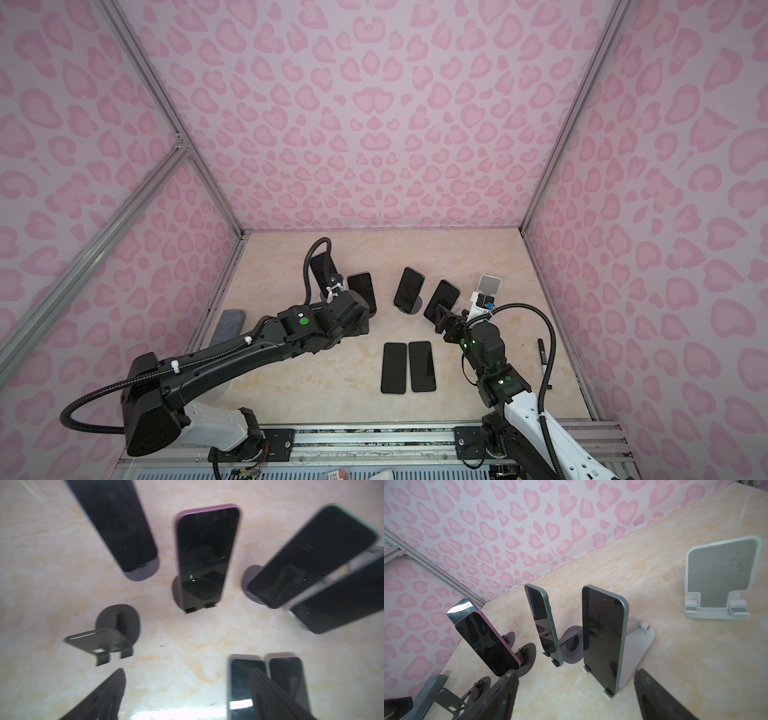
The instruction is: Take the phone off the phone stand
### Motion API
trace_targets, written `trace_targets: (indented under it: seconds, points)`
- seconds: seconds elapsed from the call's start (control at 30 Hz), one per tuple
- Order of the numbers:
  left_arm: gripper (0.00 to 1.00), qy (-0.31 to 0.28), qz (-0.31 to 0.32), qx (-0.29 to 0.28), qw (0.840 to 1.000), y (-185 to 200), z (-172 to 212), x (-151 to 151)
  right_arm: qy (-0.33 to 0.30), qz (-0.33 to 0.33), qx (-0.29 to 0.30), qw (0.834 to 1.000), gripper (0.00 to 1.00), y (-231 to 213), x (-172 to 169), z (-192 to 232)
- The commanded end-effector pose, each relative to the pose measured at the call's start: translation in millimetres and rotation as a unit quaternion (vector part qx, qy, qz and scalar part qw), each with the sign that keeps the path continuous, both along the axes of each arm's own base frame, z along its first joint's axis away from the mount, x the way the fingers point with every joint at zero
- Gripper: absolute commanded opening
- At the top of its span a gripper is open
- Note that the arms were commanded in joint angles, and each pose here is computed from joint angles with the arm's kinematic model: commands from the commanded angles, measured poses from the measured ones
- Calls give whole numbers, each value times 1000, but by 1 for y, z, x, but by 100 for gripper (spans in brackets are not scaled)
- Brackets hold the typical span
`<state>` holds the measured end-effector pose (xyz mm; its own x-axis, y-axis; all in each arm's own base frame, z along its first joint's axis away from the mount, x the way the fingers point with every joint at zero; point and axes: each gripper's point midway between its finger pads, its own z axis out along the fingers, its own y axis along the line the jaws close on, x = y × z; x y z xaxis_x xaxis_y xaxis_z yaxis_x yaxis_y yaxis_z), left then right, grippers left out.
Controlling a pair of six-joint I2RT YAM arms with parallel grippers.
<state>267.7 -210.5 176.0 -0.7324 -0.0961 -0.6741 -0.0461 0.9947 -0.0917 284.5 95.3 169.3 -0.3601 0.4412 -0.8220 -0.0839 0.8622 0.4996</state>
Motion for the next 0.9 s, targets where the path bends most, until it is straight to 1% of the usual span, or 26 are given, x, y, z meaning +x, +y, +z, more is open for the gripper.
trace_targets:
  seconds: [0.0,0.1,0.17,0.2,0.3,0.37,0.43,0.53,0.67,0.8,0.87]
  points:
    - [97,-36,38,43,998,48,4,5,-8,-22,-8,1000,91,-7,0,0]
    - [96,-23,26,59,998,68,-4,6,-15,-30,-13,999,92,-9,-1,1]
    - [96,-15,5,67,998,73,-15,8,-16,-27,-14,999,92,-8,-1,0]
    - [96,-12,6,69,998,76,-21,9,-15,-26,-16,999,92,-7,0,0]
    - [96,2,-16,71,997,69,-37,12,-10,-22,-22,999,92,-4,2,-3]
    - [96,13,-30,62,998,61,-44,14,-6,-18,-26,999,92,-2,3,-5]
    - [96,13,-22,68,997,63,-48,19,-4,-12,-28,1000,92,1,4,-7]
    - [96,23,14,86,996,75,-58,25,-5,-8,-29,1000,92,3,4,-6]
    - [96,43,63,83,994,89,-72,29,-5,-8,-31,999,92,3,3,-7]
    - [96,54,59,61,995,79,-86,33,-6,-9,-32,999,92,2,3,-6]
    - [98,62,57,57,995,76,-91,38,-7,-9,-36,999,92,3,3,-6]
